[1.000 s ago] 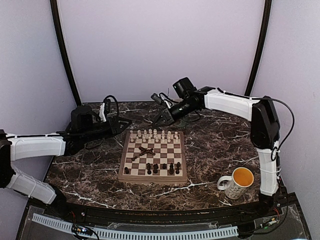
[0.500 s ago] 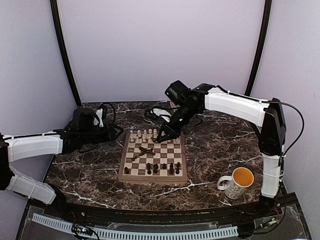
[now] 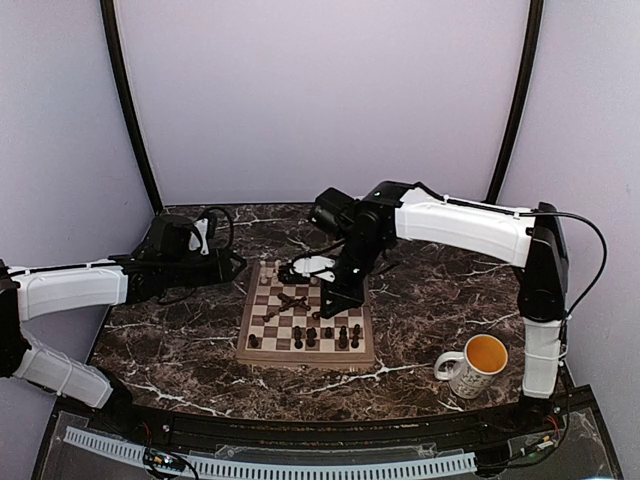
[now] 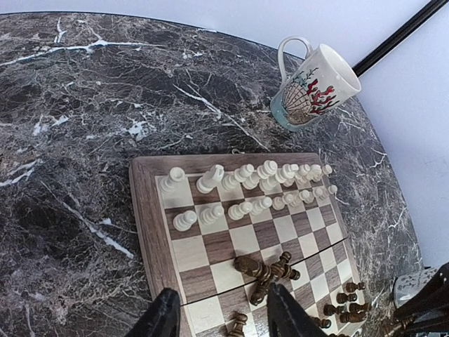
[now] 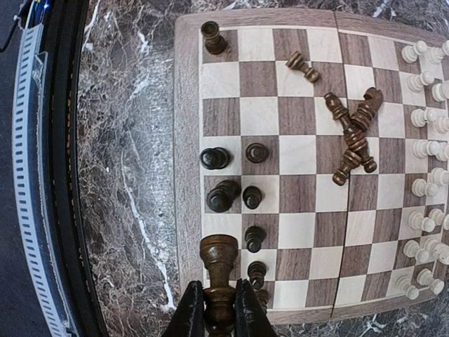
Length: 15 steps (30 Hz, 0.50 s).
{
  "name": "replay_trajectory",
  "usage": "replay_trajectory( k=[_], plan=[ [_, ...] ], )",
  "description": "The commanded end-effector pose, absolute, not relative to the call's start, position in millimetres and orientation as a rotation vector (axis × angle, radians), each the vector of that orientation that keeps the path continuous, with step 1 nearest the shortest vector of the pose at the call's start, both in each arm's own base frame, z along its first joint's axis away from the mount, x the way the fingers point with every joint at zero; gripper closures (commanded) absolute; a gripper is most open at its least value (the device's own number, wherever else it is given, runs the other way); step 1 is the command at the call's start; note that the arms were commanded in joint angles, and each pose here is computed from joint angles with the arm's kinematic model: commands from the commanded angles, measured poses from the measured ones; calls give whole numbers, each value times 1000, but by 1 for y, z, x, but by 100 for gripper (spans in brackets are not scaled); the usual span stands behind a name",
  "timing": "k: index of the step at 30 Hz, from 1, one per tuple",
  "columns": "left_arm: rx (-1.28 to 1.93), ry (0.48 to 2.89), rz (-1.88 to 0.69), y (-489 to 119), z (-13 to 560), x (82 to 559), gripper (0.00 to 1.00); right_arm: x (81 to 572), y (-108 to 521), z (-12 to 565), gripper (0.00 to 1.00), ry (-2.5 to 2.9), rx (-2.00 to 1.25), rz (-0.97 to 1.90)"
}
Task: Set up the chess pieces on the board
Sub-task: Place the bishop on c8.
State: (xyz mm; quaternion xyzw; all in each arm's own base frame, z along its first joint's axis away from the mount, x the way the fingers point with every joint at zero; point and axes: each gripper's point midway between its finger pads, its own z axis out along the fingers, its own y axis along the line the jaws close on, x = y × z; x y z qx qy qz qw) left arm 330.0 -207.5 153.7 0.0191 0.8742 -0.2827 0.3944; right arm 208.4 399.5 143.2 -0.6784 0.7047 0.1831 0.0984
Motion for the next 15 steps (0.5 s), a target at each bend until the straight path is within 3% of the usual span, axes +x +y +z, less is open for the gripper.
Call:
replay_trajectory(
  k=[1, 15],
  plan=[
    [60, 2206, -696, -207, 163, 336, 56, 193, 393, 137, 88, 2034, -2130, 411],
    [60, 2227, -687, -204, 155, 333, 56, 176, 396, 101, 87, 2021, -2276, 228]
  ],
)
